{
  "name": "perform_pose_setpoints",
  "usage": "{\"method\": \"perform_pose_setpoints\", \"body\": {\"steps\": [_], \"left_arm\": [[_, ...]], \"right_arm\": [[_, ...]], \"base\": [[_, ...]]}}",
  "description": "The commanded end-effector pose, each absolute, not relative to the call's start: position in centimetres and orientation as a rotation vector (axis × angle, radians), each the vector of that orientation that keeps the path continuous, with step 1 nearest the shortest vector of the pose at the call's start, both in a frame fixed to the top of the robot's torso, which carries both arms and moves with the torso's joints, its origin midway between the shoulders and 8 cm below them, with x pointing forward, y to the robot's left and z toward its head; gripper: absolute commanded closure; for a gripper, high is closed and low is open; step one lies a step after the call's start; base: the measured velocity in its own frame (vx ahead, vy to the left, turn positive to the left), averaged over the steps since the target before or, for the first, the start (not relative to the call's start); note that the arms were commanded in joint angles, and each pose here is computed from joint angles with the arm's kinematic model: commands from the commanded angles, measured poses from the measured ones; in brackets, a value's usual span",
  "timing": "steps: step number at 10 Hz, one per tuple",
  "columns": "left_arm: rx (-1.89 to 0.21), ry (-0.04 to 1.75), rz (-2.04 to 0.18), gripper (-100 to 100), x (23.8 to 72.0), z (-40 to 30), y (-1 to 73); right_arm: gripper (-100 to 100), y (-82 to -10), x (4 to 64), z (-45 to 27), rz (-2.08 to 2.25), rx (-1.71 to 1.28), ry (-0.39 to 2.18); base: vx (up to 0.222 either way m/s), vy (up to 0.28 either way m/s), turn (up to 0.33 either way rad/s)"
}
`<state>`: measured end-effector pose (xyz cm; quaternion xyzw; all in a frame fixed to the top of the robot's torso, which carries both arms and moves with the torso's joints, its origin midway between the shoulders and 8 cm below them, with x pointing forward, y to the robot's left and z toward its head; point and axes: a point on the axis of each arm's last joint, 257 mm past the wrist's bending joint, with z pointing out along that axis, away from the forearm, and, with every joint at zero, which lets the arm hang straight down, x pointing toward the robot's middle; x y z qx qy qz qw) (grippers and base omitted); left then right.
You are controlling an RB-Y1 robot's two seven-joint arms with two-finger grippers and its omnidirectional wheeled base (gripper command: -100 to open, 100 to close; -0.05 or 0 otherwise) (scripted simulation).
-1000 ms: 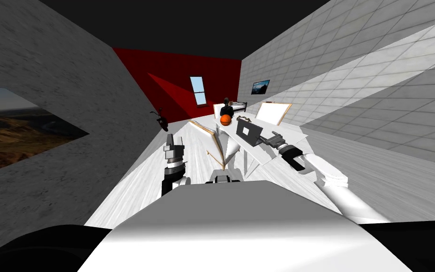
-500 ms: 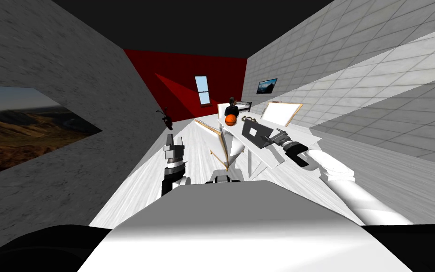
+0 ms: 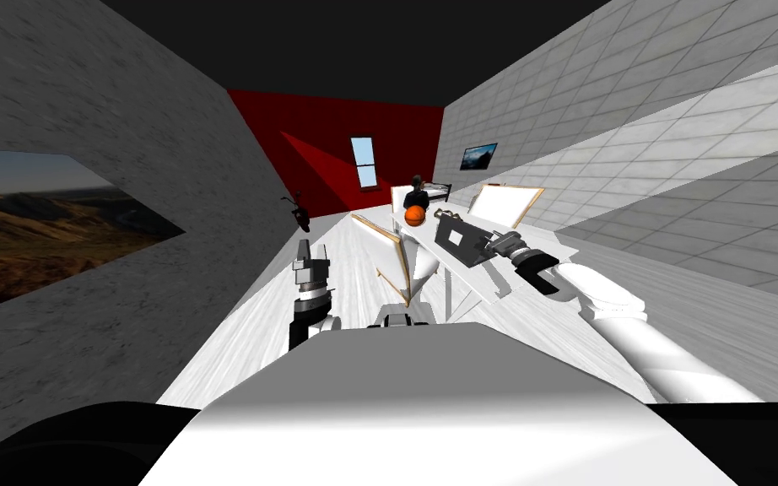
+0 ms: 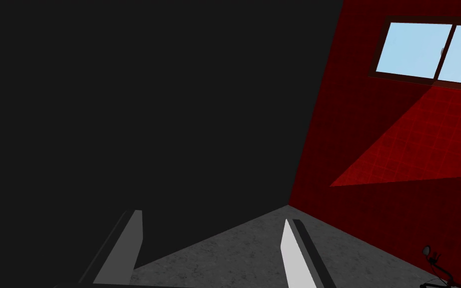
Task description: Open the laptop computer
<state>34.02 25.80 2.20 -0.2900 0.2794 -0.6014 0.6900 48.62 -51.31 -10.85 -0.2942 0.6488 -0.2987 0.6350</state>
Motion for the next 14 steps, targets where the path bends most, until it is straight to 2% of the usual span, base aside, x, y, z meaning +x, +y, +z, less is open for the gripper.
{"method": "perform_pose_setpoints", "body": {"steps": [1, 14], "left_arm": [[-0.648, 0.625, -1.345, 0, 34.0, 2.2, 25.8], [-0.649, 0.625, -1.345, 0, 34.0, 2.2, 25.8]], "right_arm": [[100, -51.9, 48.4, -11.9, -0.618, -0.642, 1.529], [100, -57.3, 47.6, -12.1, -0.344, -0.374, 1.705]], "base": [[-0.004, -0.02, 0.033], [0.007, -0.034, 0.033]]}}
